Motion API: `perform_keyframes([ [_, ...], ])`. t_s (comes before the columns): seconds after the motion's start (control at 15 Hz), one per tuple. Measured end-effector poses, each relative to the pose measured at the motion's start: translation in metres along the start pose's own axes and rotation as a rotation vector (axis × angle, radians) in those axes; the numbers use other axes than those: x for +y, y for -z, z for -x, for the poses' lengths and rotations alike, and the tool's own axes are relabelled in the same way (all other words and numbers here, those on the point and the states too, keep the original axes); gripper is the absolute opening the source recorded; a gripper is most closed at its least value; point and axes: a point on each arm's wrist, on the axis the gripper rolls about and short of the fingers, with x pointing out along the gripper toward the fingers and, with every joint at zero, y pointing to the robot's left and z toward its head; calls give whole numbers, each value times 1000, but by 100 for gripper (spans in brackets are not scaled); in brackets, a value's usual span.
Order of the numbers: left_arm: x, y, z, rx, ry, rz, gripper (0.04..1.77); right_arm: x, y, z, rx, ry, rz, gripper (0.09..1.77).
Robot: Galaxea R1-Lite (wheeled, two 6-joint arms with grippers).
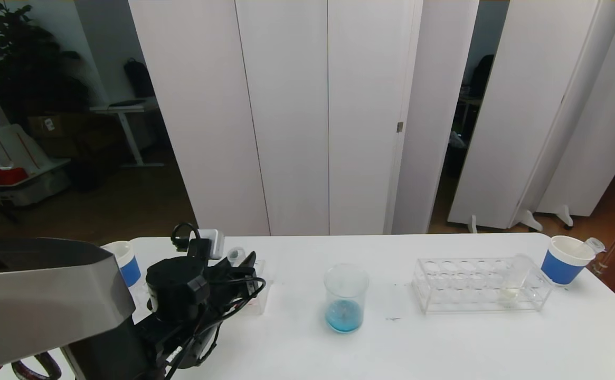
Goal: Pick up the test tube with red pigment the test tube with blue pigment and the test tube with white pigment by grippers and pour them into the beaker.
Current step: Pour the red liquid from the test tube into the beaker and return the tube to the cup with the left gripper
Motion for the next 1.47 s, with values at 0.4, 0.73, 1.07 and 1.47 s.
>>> perform_keyframes([
  [0.4, 0, -26, 5, -81, 24, -53, 58, 0, 0, 0, 0, 0, 0, 174],
  [0.73, 1, -52, 14, -121, 59, -73, 58, 0, 0, 0, 0, 0, 0, 174],
  [1.07, -2, -91, 24, -133, 133, -76, 58, 0, 0, 0, 0, 0, 0, 174],
  [1.47, -8, -131, 35, -176, 347, -84, 58, 0, 0, 0, 0, 0, 0, 174],
])
